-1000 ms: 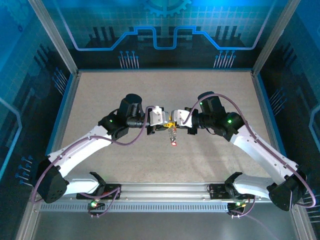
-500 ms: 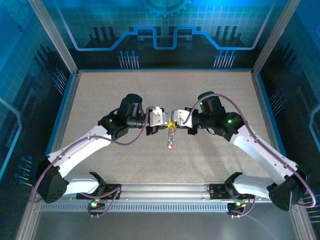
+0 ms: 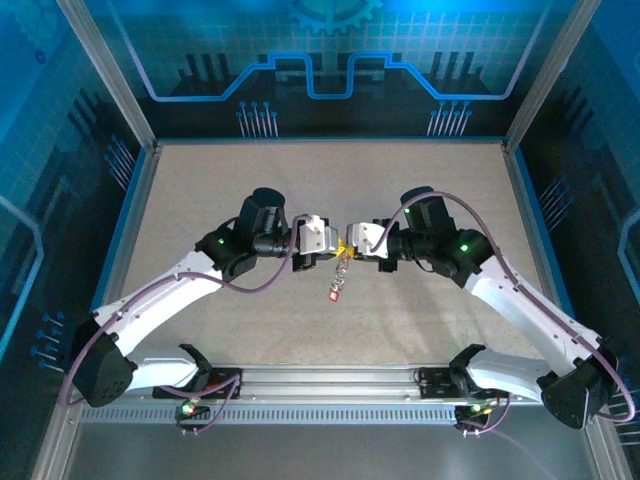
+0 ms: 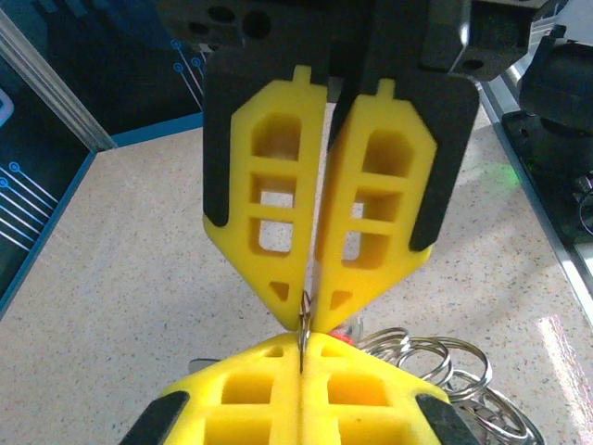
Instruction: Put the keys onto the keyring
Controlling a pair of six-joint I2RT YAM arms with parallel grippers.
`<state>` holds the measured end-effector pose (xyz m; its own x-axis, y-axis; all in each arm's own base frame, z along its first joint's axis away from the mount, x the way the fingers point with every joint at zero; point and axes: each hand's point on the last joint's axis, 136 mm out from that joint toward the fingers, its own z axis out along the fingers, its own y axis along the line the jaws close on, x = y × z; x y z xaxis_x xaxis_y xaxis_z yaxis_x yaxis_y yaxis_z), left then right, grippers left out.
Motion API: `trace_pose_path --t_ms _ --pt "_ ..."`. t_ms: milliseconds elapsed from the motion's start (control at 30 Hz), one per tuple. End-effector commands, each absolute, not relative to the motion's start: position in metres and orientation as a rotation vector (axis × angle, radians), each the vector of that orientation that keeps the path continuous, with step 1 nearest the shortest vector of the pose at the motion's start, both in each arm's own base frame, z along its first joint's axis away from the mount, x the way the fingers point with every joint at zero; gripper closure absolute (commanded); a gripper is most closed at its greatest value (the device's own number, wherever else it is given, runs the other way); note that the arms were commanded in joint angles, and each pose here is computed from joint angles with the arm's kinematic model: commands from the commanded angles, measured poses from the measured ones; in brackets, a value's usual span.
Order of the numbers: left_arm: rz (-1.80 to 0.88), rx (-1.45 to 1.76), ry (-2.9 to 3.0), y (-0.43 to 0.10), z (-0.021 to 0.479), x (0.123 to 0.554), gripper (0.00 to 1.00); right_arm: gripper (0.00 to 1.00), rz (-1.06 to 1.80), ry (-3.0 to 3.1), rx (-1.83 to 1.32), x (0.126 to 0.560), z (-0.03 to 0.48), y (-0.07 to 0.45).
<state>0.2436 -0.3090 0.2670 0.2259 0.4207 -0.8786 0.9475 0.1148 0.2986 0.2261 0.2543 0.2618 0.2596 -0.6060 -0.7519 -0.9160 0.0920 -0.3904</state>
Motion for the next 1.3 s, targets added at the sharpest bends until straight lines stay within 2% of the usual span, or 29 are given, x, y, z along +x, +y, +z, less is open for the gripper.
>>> trace_pose_path --t_ms 0,100,300,867,967,1267 --pt "-0.644 1.457 1.311 -0.308 0.280 0.242 1.00 0.79 0.468 1.429 -1.590 0.219 0.265 0.253" --pt "-0.660 1.452 1.281 -0.310 0.284 0.240 1.00 0.75 0.504 1.440 -1.594 0.215 0.263 0.253" --pt "-0.675 1.432 1.227 -0.312 0.290 0.238 1.00 0.76 0.525 1.451 -1.580 0.215 0.263 0.251" --pt "-0.675 1.380 1.119 -0.312 0.302 0.233 1.00 0.90 0.528 1.514 -1.563 0.224 0.254 0.248" --pt "-0.681 1.382 1.114 -0.313 0.302 0.233 1.00 0.99 0.543 1.509 -1.568 0.222 0.254 0.250" --pt "-0.680 1.358 1.094 -0.312 0.304 0.233 1.00 1.00 0.584 1.517 -1.582 0.221 0.253 0.253"
